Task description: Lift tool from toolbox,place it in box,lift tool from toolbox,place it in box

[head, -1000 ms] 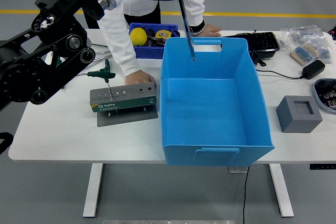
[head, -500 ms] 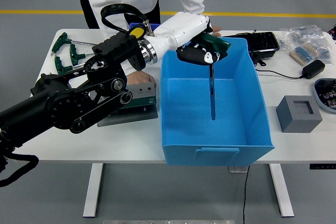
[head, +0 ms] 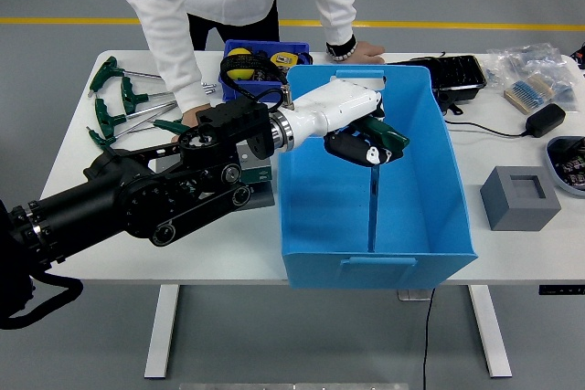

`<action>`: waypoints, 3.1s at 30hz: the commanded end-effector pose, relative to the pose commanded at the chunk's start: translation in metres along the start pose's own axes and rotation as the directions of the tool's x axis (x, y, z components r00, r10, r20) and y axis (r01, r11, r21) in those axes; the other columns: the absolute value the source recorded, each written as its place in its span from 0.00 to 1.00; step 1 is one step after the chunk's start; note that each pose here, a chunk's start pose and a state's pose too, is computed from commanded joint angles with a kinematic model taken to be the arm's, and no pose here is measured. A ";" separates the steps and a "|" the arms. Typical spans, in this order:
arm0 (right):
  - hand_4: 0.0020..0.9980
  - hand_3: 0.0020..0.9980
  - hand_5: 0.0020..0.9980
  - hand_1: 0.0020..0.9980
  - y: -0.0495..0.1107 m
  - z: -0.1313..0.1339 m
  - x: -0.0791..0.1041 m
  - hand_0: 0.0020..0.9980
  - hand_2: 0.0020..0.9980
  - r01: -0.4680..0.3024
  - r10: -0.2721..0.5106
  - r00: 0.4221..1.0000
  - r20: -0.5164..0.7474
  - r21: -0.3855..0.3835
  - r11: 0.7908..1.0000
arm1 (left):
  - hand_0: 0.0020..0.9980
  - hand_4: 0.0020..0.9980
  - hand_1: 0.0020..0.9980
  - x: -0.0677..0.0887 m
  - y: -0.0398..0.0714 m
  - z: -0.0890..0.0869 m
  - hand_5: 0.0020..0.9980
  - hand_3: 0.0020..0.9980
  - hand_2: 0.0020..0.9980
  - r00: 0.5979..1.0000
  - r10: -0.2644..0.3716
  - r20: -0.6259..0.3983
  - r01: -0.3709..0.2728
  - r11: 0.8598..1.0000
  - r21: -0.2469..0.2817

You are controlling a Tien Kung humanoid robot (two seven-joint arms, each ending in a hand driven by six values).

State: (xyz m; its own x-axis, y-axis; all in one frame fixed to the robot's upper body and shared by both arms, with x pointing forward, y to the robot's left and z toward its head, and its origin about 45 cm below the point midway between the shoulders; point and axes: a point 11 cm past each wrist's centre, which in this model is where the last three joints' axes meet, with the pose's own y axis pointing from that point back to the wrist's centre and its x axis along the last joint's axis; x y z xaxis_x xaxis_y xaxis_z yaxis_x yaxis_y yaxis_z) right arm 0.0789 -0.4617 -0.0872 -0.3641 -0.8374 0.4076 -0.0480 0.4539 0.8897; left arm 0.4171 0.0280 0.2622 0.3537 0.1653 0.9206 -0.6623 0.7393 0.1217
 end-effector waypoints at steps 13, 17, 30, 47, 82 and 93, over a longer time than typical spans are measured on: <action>0.80 0.56 0.72 0.70 0.000 -0.005 0.001 0.72 0.75 -0.003 0.003 1.000 -0.005 0.011 1.000 | 0.61 0.93 0.64 -0.003 -0.010 0.005 0.64 0.68 0.74 1.000 0.009 -0.024 -0.009 1.000 -0.017; 0.80 0.56 0.72 0.70 0.001 -0.007 0.002 0.72 0.75 -0.005 0.005 1.000 -0.004 0.014 1.000 | 0.61 0.93 0.64 -0.002 -0.012 0.004 0.64 0.68 0.74 1.000 0.012 -0.011 -0.012 1.000 -0.020; 0.80 0.56 0.72 0.70 0.000 -0.005 0.002 0.72 0.75 -0.006 0.007 1.000 -0.004 0.011 1.000 | 0.84 0.98 0.85 0.013 -0.010 0.008 0.65 0.78 0.94 0.996 0.093 -0.002 -0.093 0.994 -0.062; 0.80 0.56 0.72 0.70 -0.001 0.005 0.005 0.73 0.75 -0.010 0.010 1.000 0.011 -0.002 1.000 | 0.87 0.94 0.82 0.041 0.070 -0.104 0.83 0.68 0.85 0.996 0.002 0.084 -0.026 0.958 0.286; 0.79 0.56 0.71 0.69 -0.001 0.006 0.004 0.72 0.75 -0.008 0.008 1.000 0.027 -0.001 1.000 | 0.92 0.91 0.78 0.005 0.132 -0.149 1.00 0.58 0.75 0.892 -0.440 0.100 0.281 0.715 0.640; 0.79 0.56 0.71 0.69 -0.001 0.006 0.004 0.73 0.75 -0.008 0.008 1.000 0.024 -0.003 1.000 | 0.93 0.91 0.77 0.006 0.135 -0.153 1.00 0.54 0.71 0.862 -0.487 0.136 0.282 0.686 0.671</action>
State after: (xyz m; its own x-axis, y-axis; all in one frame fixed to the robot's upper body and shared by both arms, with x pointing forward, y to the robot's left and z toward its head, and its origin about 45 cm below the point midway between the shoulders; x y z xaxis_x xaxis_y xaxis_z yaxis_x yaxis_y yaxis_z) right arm 0.0719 -0.4637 -0.0879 -0.3867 -0.8260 0.4101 -0.0423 0.4601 0.8869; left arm 0.4308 0.2288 0.2269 0.5377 -0.3069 0.7853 -0.7978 0.1162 0.5916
